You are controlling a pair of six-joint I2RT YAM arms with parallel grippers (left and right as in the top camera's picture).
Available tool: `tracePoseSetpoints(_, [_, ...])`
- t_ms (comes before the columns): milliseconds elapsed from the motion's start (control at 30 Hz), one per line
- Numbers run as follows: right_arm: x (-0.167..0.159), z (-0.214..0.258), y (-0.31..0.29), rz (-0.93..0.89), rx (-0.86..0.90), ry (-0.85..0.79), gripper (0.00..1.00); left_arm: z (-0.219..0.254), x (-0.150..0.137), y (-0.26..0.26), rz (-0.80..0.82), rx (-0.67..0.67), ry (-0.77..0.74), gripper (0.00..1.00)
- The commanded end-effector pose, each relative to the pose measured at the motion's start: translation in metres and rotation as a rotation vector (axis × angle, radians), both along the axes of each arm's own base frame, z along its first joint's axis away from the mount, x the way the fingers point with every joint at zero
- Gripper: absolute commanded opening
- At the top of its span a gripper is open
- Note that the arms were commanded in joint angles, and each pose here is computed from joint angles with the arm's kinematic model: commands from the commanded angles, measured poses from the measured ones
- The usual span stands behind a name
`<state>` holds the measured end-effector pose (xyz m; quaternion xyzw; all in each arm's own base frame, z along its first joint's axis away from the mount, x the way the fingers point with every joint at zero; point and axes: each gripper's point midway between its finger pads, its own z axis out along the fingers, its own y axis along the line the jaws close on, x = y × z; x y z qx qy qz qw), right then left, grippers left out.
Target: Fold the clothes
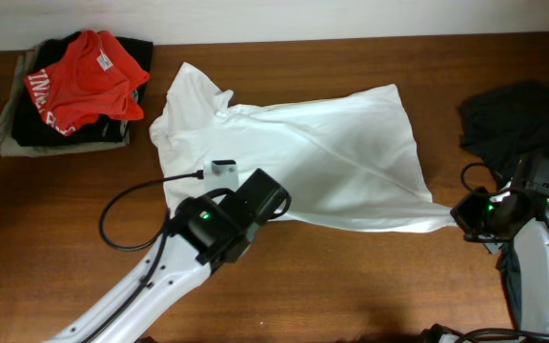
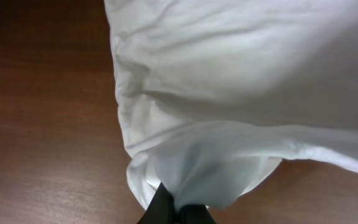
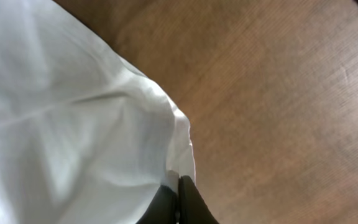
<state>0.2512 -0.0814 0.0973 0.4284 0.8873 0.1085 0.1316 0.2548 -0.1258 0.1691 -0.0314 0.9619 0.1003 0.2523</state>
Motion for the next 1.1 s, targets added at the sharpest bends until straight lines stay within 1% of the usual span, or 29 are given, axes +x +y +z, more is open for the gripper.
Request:
tracePoseSetpoints(0, [0.019, 0.016, 0.008, 0.02, -0.006, -0.081, 0.04, -0.017, 0.005, 0.007, 0.026, 0.078, 0.019, 0.01])
tracePoseSetpoints(67, [0.029, 0.018, 0.015, 0.049, -0.015, -0.111, 0.04, -0.023, 0.007, 0.008, 0.027, 0.104, 0.032, 0.01])
tracePoseSetpoints(133, [0.044, 0.022, 0.018, 0.078, -0.048, -0.159, 0.04, -0.026, 0.012, 0.013, 0.037, 0.16, 0.025, 0.01])
tracePoseSetpoints(200, [0.051, 0.024, 0.011, 0.036, -0.082, -0.175, 0.04, -0.029, 0.017, 0.021, 0.058, 0.2, 0.019, 0.01])
tracePoseSetpoints(267, [0.064, 0.028, 0.007, 0.032, -0.1, -0.227, 0.04, -0.036, 0.022, 0.03, 0.092, 0.217, 0.035, 0.01])
tracePoseSetpoints(500, [0.084, 0.023, 0.002, 0.037, -0.109, -0.264, 0.04, -0.055, 0.038, 0.049, 0.192, 0.195, 0.069, 0.01])
tracePoseSetpoints(633, [0.097, 0.009, 0.014, 0.079, -0.097, -0.257, 0.04, -0.067, 0.05, 0.044, 0.207, 0.158, 0.062, 0.01])
tracePoseSetpoints(733, [0.11, 0.002, 0.024, 0.098, -0.087, -0.271, 0.04, -0.077, 0.058, 0.039, 0.208, 0.156, 0.058, 0.01])
tracePoseSetpoints(867, [0.132, -0.001, 0.034, 0.134, -0.097, -0.326, 0.04, -0.096, 0.062, 0.036, 0.207, 0.176, 0.082, 0.01])
tracePoseSetpoints(1067, [0.152, -0.001, 0.029, 0.116, -0.112, -0.388, 0.04, -0.111, 0.063, 0.042, 0.215, 0.222, 0.112, 0.01])
